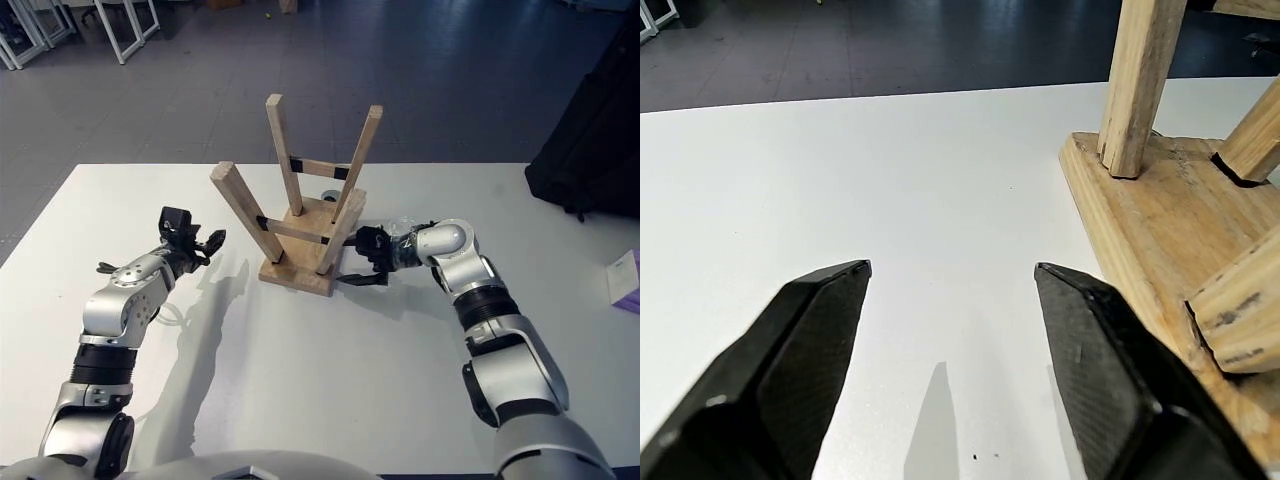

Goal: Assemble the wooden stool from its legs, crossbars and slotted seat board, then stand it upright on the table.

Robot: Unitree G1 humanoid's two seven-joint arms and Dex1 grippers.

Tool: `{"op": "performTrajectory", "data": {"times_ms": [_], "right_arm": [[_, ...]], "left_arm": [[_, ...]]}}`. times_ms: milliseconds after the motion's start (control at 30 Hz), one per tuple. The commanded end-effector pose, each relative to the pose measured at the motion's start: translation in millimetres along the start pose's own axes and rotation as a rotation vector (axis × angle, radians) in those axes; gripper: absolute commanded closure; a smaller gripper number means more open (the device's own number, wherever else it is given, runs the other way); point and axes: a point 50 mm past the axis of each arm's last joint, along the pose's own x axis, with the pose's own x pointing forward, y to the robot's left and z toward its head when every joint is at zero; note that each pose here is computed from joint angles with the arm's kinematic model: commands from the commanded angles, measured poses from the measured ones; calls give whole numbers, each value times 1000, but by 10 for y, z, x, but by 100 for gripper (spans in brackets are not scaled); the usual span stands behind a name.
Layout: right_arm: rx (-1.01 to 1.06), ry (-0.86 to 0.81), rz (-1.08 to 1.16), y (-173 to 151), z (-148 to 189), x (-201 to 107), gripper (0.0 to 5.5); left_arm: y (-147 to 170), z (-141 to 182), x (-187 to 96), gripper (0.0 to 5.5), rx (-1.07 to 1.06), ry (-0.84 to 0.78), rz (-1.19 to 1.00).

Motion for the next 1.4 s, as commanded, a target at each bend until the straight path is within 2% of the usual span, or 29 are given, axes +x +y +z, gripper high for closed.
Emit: {"op": "performTrajectory", "data": {"times_ms": [33, 133, 200, 300, 333, 433, 567, 600, 700, 733, 767, 800, 933, 1000, 1067, 1133, 1267, 1333, 1400], "right_arm": [[-4, 160, -295, -264, -18, -425, 169], [150, -159, -632, -388, 489, -642, 195], [289, -389, -840, -354, 847, -827, 241], [551, -745, -991, -272, 1314, -1014, 320], [644, -849, -992, -239, 1441, -1028, 320], [817, -966, -904, -59, 1659, -910, 320], [906, -931, -824, 99, 1711, -737, 320], [871, -970, -840, 75, 1794, -803, 320], [683, -1241, -936, -15, 2166, -1267, 320], [651, -1275, -953, -14, 2220, -1339, 320], [653, -1262, -950, -10, 2219, -1314, 320], [695, -1180, -930, -2, 2135, -1145, 320], [889, -762, -825, 231, 1440, -97, 320], [921, -685, -837, 319, 1248, 161, 320], [902, -747, -870, 247, 1326, 108, 320], [869, -851, -905, 138, 1466, -88, 320], [804, -1105, -971, -7, 1789, -731, 320], [768, -1093, -1052, -47, 1700, -988, 320], [738, -953, -1111, -74, 1453, -1029, 320]], "left_arm": [[-70, -161, -52, 247, -13, 18, 29], [-128, -297, -116, 247, -44, 23, 58], [-141, -352, -147, 247, -55, 29, 76], [-151, -395, -174, 247, -65, 39, 84], [-156, -402, -178, 247, -65, 41, 83], [-161, -403, -168, 247, -61, 45, 80], [-165, -426, -175, 247, -57, 54, 78], [-172, -430, -171, 247, -55, 57, 73], [-176, -434, -165, 247, -50, 61, 67], [-173, -435, -167, 247, -48, 62, 67], [-170, -436, -171, 247, -47, 62, 67], [-168, -435, -174, 247, -46, 63, 66], [-176, -410, -160, 247, -45, 59, 63], [-197, -378, -129, 247, -46, 52, 56], [-193, -379, -125, 247, -53, 48, 68], [-197, -391, -126, 247, -62, 46, 79], [-206, -444, -150, 247, -75, 54, 90], [-202, -473, -171, 247, -80, 61, 95], [-188, -491, -197, 247, -85, 64, 105]]}}
